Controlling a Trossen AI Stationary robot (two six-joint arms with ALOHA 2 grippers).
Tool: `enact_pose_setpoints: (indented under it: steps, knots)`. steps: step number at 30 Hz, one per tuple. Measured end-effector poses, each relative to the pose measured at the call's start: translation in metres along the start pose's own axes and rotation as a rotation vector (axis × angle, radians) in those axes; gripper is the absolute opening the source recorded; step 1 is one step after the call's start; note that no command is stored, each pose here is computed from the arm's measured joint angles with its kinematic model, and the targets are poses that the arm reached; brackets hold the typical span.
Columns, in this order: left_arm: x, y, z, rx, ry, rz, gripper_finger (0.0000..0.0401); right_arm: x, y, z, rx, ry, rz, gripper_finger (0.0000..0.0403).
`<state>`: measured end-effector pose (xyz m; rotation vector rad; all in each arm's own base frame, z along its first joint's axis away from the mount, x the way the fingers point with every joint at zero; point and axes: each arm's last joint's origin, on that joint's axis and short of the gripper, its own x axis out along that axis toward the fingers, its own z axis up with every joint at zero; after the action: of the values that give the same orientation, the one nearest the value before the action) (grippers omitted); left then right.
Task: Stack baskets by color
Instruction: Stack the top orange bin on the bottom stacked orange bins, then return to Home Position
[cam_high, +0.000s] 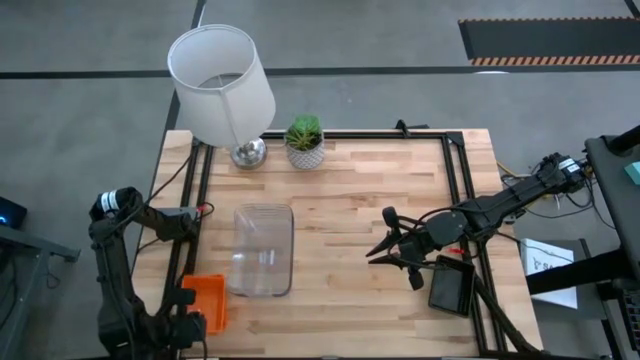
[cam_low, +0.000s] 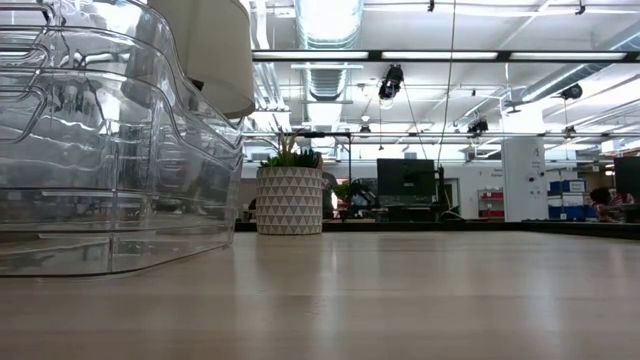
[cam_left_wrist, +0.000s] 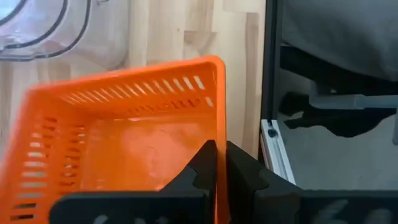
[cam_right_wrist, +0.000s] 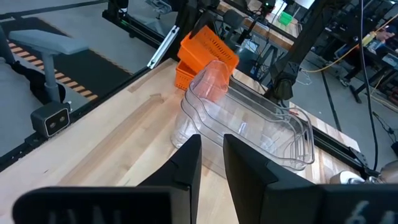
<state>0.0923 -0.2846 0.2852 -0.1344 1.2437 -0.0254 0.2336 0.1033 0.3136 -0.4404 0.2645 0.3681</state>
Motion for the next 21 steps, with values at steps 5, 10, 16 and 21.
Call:
enact_pose_setpoints:
  steps: [5,10,16,21]
  knots:
    - [0.006,0.003,-0.002,-0.041,0.002,0.02,0.0,0.0,0.0,0.0,0.006,-0.001,0.009,0.0059]
    - [0.012,0.006,-0.004,-0.104,0.006,0.045,0.0003,0.0,0.0,0.0,0.008,-0.001,0.009,0.0064]
    - [0.018,0.009,-0.007,-0.112,0.01,0.069,0.0053,0.0,0.0,0.0,0.009,-0.001,0.009,0.007]
    - [0.017,0.01,-0.005,-0.12,0.009,0.069,0.0104,0.0,0.0,0.0,0.009,-0.001,0.009,0.0068]
